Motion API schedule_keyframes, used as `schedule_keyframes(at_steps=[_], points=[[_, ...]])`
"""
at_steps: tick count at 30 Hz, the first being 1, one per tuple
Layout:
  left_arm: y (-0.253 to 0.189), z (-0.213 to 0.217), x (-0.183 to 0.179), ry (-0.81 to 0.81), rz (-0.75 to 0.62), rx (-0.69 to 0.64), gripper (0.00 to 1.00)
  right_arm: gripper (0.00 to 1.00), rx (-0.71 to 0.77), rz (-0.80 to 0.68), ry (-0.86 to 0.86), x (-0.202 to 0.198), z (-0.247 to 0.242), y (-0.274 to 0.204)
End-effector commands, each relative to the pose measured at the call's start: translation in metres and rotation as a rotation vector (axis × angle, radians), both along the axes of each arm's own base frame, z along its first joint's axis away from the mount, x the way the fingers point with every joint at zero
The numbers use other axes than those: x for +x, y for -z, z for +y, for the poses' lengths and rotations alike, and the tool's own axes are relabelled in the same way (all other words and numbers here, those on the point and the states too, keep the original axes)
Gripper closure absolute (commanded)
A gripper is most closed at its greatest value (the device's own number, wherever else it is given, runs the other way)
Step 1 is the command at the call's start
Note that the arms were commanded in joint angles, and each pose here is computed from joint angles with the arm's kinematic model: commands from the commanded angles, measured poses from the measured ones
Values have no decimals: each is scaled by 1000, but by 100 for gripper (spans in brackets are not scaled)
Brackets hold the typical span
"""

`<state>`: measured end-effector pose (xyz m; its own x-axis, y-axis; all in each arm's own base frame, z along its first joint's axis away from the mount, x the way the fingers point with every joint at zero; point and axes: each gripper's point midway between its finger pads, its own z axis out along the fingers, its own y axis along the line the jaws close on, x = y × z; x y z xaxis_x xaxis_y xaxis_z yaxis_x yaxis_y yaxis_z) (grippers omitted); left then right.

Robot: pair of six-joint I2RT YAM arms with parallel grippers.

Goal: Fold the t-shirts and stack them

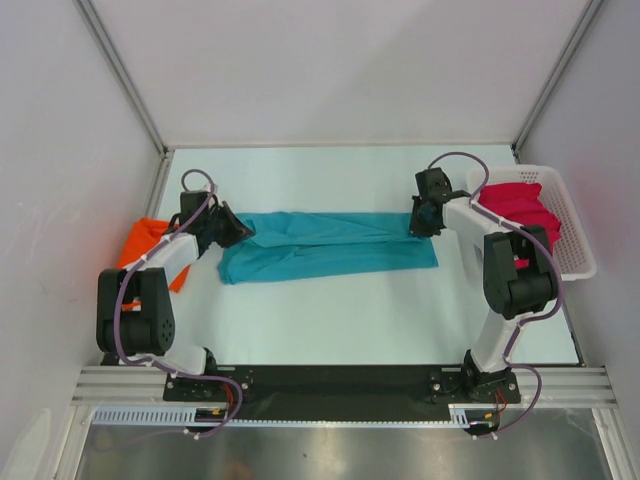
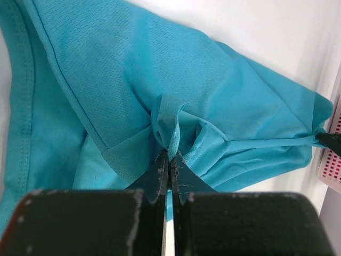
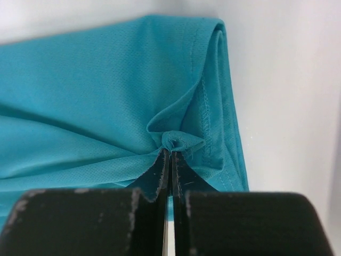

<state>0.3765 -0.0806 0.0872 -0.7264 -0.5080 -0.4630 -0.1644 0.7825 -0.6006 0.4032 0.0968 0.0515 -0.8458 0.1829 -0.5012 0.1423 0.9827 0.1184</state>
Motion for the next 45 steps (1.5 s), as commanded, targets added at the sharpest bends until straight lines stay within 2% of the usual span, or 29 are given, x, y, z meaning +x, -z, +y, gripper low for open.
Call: schedule_keyframes(at_steps=[1, 4, 5, 6, 8, 9, 12, 14, 22, 26, 29, 34, 37, 42, 45], points=[[-13, -4, -5, 29, -48, 1, 96, 100, -43, -65, 56, 8, -10, -15], [-12, -3, -9, 26, -35, 7, 92, 100, -58, -57, 76, 8, -14, -13], [-10, -2, -11, 24, -18, 8, 88, 93, -56, -52, 77, 8, -13, -13], [-9, 0, -12, 15, -9, 19, 67, 86, -55, -45, 81, 7, -13, -12], [-9, 3, -14, 6, 11, 35, 46, 64, -54, -38, 79, 8, -12, -12], [-9, 7, -13, -8, 15, 53, 30, 62, -54, -35, 78, 8, -11, -12], [-15, 11, -10, -27, 6, 74, 13, 51, -52, -43, 75, 7, -9, -18], [-20, 13, -6, -38, -2, 73, 8, 51, -48, -56, 77, 10, -9, -25], [-24, 7, 11, -46, -9, 33, 3, 50, -45, -86, 68, 11, -6, -48], [-32, -10, 21, -12, -38, 25, 2, 49, -51, -97, 68, 10, -8, -56], [-35, -28, 28, 35, -52, -3, 2, 50, -47, -99, 67, 7, -8, -59], [-30, -84, 31, 204, -76, -48, 0, 49, -42, -102, 65, 0, -7, -61], [-15, -98, 26, 245, -42, -39, 0, 49, -44, -91, 59, -4, -6, -59], [12, -97, 15, 258, 46, -21, 0, 49, -40, -109, 57, -12, -7, -67], [25, -104, 1, 267, 116, -88, 0, 49, -34, -122, 53, -14, -7, -72]])
